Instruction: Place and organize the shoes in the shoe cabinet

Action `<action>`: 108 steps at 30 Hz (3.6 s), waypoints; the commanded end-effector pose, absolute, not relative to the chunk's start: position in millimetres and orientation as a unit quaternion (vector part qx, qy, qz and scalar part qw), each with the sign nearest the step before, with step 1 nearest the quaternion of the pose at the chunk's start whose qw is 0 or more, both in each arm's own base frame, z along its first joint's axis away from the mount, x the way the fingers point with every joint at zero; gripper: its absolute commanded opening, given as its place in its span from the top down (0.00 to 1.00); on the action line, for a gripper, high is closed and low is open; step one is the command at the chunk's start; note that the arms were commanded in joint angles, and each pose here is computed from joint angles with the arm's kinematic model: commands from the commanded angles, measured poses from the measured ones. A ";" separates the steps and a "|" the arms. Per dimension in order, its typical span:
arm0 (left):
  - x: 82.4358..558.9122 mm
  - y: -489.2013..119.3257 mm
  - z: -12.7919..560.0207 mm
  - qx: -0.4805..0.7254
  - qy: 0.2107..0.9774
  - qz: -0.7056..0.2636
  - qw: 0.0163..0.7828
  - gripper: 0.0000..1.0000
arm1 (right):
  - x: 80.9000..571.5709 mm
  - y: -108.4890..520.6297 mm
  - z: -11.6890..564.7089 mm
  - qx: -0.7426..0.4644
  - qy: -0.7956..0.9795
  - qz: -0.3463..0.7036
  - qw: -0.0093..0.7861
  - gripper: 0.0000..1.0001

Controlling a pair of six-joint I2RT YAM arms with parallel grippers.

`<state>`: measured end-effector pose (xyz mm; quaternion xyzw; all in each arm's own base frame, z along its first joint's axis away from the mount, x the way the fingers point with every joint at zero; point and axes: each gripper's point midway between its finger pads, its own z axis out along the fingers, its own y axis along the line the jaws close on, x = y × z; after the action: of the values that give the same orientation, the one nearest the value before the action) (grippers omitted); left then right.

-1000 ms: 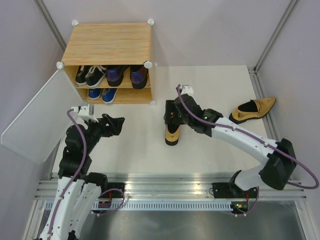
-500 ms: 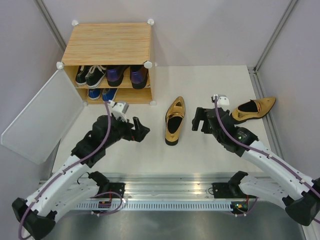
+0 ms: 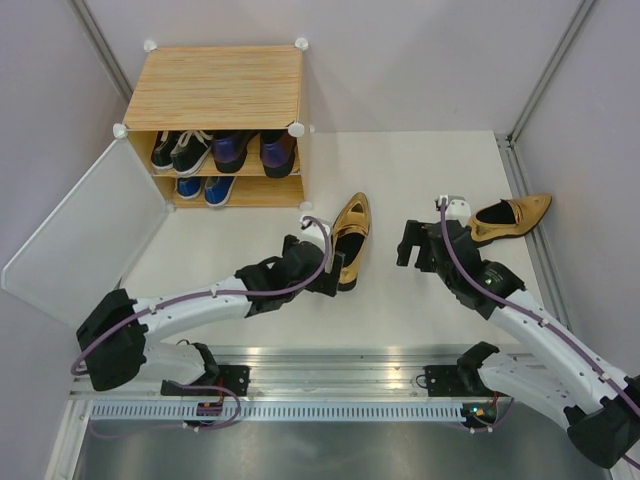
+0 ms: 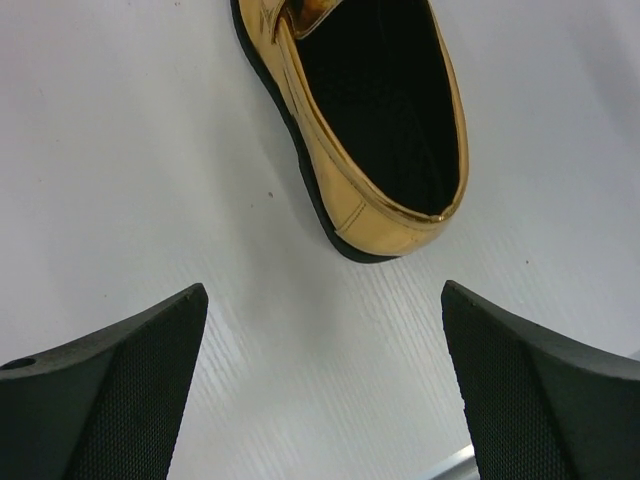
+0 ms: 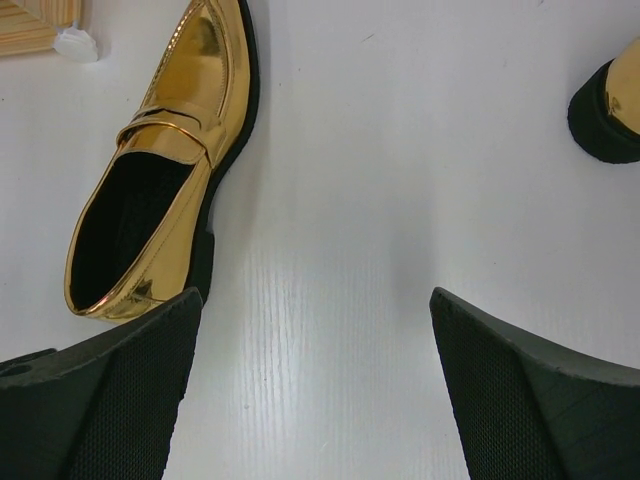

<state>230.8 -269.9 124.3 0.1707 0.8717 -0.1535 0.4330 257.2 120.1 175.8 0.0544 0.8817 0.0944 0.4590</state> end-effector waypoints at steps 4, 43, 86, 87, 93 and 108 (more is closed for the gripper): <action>263.6 -321.5 129.5 0.151 0.860 -0.174 0.456 0.01 | 261.2 121.3 183.4 0.048 0.874 0.106 0.472 0.02; 263.3 -320.0 -44.1 0.130 0.964 -0.057 0.224 0.29 | 255.9 122.1 193.0 0.054 0.859 0.141 0.489 0.02; 251.3 -167.9 59.1 0.020 0.938 -0.005 0.345 0.98 | 249.6 114.5 210.4 0.066 0.839 0.154 0.518 0.02; 251.8 -161.5 59.6 0.009 0.938 -0.005 0.345 0.98 | 249.6 114.6 210.4 0.066 0.839 0.155 0.518 0.02; 251.4 -121.6 65.8 -0.069 0.930 -0.009 0.360 0.98 | 249.7 114.9 209.6 0.065 0.839 0.154 0.517 0.02; 269.8 -100.4 96.1 -0.133 0.885 -0.005 0.447 0.98 | 252.2 117.9 206.2 0.061 0.843 0.154 0.512 0.02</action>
<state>245.2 -104.6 67.0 -0.0787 0.9246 0.0080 0.3727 247.3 117.8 197.6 0.0546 0.8520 0.1497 0.4986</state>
